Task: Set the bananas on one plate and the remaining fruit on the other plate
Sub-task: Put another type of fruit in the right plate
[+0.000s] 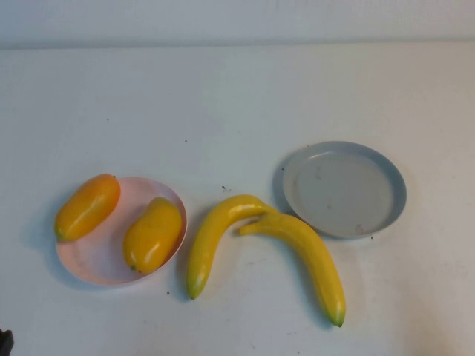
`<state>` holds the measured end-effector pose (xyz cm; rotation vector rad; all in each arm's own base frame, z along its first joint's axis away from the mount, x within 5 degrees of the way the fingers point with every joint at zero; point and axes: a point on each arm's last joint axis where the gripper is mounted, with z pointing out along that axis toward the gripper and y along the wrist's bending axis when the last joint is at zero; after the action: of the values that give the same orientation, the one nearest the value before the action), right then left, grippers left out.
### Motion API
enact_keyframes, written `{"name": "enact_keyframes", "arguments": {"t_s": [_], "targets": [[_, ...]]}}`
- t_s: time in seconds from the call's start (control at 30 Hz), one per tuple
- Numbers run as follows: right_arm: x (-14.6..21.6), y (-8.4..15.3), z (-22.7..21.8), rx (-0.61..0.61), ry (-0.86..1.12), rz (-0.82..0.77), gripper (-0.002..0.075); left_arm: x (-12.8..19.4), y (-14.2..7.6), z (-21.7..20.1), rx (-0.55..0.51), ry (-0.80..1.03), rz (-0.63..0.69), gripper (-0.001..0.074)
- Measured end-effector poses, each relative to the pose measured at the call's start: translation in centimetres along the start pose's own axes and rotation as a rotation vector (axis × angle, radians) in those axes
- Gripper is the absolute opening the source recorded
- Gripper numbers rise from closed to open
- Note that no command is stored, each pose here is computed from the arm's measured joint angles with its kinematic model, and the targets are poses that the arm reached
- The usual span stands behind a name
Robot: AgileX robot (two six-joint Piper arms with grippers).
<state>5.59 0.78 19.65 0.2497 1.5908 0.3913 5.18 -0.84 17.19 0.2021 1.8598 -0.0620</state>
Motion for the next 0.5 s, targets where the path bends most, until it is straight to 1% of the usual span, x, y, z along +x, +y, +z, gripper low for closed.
{"name": "enact_keyframes", "arguments": {"t_s": [0.07,0.17,0.37,0.43,0.5], "targets": [[-0.2,0.1,0.0,-0.01,-0.026,0.127,-0.0017,0.0,0.0,0.0,0.0,0.0,0.0,0.0001],[-0.3,0.1,0.0,-0.02,-0.033,0.234,-0.0017,0.0,0.0,0.0,0.0,0.0,0.0,0.0001],[-0.2,0.3,0.0,-0.037,-0.015,0.304,-0.0017,0.0,0.0,0.0,0.0,0.0,0.0,0.0001],[-1.0,1.1,-0.3,-0.077,0.003,0.306,-0.0017,0.0,0.0,0.0,0.0,0.0,0.0,0.0001],[-2.6,2.3,-0.5,-0.125,0.027,0.297,-0.0017,0.0,0.0,0.0,0.0,0.0,0.0,0.0001]]}}
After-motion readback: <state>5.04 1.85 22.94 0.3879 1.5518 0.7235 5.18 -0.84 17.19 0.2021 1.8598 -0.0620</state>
